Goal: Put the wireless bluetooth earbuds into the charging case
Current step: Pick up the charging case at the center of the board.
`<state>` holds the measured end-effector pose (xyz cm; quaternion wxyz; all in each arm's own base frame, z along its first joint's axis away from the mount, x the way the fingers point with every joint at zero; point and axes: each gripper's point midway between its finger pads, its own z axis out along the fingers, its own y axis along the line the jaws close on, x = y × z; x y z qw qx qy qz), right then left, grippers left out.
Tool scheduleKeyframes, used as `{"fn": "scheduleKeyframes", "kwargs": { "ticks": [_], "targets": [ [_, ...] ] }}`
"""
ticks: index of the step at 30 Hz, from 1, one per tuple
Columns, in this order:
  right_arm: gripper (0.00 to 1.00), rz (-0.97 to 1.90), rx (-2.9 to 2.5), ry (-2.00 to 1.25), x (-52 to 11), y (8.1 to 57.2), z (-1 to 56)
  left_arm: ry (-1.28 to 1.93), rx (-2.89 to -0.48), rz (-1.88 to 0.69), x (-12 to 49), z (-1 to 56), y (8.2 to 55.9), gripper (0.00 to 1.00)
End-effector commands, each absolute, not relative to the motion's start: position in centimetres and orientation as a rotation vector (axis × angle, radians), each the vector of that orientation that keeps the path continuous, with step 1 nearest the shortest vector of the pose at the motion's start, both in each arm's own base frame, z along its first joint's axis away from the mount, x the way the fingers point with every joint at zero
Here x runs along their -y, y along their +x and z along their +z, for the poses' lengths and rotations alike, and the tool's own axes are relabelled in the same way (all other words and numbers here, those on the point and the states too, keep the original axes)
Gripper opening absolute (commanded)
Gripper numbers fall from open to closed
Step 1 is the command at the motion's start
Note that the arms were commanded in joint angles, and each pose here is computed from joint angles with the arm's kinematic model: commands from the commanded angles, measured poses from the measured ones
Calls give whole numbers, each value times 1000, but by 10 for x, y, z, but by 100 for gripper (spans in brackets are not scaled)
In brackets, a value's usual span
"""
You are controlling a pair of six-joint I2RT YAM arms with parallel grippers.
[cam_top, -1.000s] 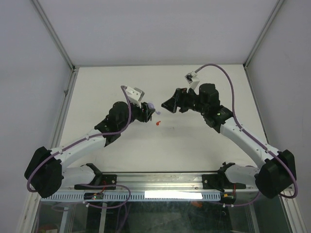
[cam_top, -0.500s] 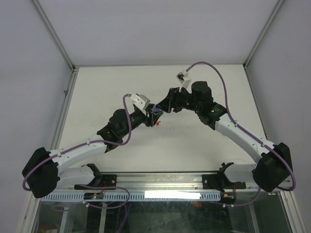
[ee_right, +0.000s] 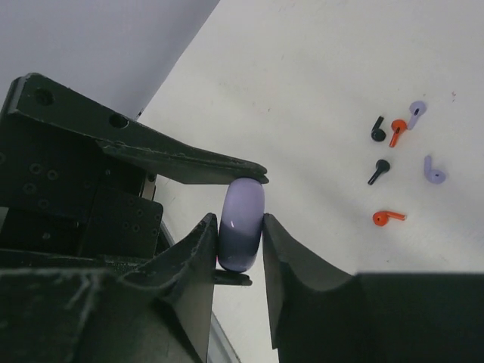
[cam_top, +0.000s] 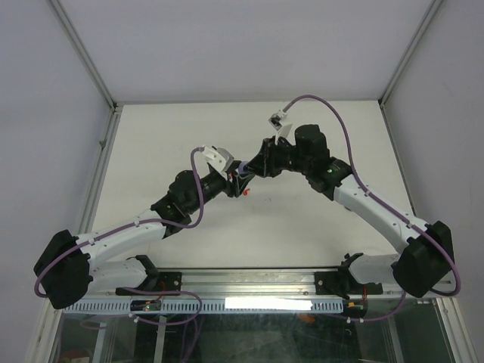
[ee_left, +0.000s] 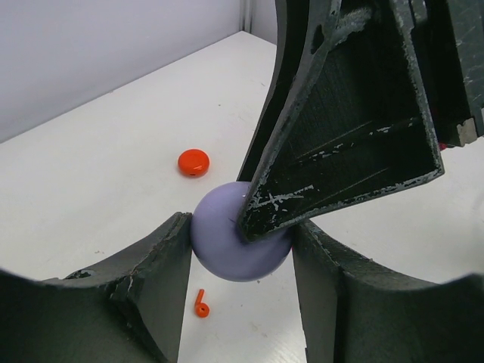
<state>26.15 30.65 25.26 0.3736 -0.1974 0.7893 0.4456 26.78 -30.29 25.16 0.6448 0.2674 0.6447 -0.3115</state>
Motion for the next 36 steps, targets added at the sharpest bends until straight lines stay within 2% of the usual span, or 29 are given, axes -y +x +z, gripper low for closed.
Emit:
{"fn": "scheduleKeyframes", "kwargs": {
  "ticks": [1, 5, 10, 12, 18, 25, 36],
  "targets": [
    [27, 1163, -1936, -621, -314, 256, 279, 606, -1351, -741, 308, 285, 263, 31],
    [15, 1138, -1904, -696, -311, 251, 284, 645, -1368, -754, 310, 285, 257, 45],
    [3, 1065, -1864, -798, -302, 246, 286, 706, -1398, -747, 304, 281, 247, 69],
    [1, 1052, -1843, -855, -299, 241, 289, 750, -1416, -748, 304, 281, 241, 73],
    [1, 1028, -1765, -1024, -293, 224, 295, 878, -1419, -809, 301, 292, 217, 74],
    [1, 1132, -1616, -1185, -296, 195, 307, 981, -1412, -892, 288, 303, 200, 72],
    [0, 1200, -1468, -1326, -300, 175, 313, 1167, -1430, -1137, 296, 299, 182, 61]
  ]
}}
